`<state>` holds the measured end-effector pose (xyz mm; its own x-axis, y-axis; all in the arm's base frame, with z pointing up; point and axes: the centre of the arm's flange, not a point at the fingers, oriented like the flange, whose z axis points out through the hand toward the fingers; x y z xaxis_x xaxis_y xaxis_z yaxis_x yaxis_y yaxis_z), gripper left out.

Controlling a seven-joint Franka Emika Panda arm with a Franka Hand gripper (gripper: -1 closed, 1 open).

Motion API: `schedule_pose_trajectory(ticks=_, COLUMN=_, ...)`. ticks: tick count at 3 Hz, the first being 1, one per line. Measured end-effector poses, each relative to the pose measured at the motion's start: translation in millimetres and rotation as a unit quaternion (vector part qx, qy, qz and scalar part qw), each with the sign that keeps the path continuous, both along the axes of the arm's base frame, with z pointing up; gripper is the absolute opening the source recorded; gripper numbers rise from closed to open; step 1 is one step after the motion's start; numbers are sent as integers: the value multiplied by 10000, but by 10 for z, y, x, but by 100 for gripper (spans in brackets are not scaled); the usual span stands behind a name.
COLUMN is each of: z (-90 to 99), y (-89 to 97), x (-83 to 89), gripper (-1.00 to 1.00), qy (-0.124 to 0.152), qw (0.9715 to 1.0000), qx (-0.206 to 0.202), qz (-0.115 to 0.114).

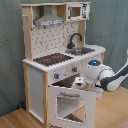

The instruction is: Play with the kitchen

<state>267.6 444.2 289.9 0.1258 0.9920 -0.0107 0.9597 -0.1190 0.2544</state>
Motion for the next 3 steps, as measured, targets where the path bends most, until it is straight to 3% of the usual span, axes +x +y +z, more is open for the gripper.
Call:
schedule_pose_trajectory(ticks=2, z=34, y=230, x=-354, gripper=-100, qy=-51, qw=9982, qx=290, qz=-529)
schedule_pose_trajectory(ticks=3, z=75, y=351, x=-518, gripper=-100, qy=-83, qw=9959, qx=463, qz=-778)
